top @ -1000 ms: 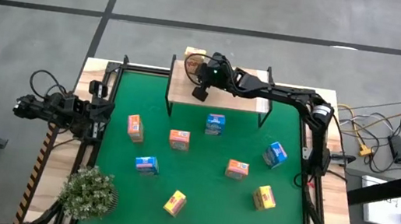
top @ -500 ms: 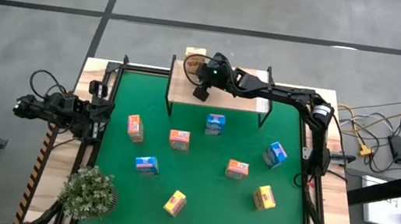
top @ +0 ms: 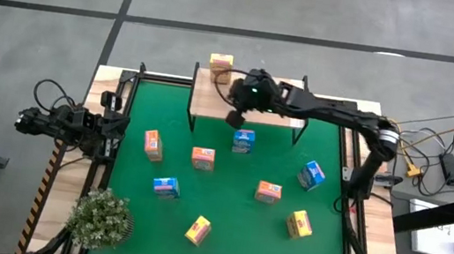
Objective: Stack cereal on shelf
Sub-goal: Put the right orange cereal box on the shelf
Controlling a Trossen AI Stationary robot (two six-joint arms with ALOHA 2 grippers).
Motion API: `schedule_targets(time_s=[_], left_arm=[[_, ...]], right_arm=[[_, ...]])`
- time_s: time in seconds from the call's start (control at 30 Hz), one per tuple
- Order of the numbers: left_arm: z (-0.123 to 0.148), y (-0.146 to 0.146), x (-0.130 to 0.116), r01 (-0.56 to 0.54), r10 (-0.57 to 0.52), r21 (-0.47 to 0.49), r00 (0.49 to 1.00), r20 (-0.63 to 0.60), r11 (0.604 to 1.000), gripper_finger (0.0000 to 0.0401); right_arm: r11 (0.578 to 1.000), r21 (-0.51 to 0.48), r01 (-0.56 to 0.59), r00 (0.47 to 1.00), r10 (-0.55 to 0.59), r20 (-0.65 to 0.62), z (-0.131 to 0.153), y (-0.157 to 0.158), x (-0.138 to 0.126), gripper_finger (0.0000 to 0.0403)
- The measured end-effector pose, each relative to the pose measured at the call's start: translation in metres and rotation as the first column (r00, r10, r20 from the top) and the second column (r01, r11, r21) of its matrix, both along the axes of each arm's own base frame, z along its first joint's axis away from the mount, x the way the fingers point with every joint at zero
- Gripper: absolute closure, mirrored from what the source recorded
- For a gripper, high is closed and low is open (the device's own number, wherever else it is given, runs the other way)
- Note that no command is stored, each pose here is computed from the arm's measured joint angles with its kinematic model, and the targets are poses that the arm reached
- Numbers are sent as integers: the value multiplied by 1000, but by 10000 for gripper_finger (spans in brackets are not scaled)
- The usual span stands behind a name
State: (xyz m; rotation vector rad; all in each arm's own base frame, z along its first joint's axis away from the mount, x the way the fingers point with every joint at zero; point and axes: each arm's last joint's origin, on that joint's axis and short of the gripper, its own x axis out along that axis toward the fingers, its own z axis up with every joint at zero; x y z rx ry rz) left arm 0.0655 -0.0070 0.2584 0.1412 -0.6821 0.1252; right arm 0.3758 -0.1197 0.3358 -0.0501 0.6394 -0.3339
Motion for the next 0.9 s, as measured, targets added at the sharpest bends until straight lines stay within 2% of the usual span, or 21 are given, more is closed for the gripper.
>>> schedule_targets(time_s=[0.13,0.23,0.33,0.57,0.8,0.9], left_arm=[[0,0,0,1,-1,0,1000,0,1000,401],[0,0,0,1,-1,0,1000,0,1000,401],[0,0,0,1,-1,0,1000,-1,1000,401],[0,0,0,7,-7,-8,1000,0,1000,401],[0,0,0,19,-19,-23,1000,-1,1000,401],[-1,0,0,19,-19,-22,1000,-5,1000,401]], right_arm=[[985,168,-50,997,59,-53,19,31,-28,391],[959,282,-27,993,59,-103,28,51,-47,391],[935,354,-5,981,73,-180,31,72,-63,391],[911,411,31,921,133,-366,18,108,-83,390],[908,420,4,881,195,-430,-10,134,-90,390],[906,423,-28,880,223,-420,-25,145,-92,390]])
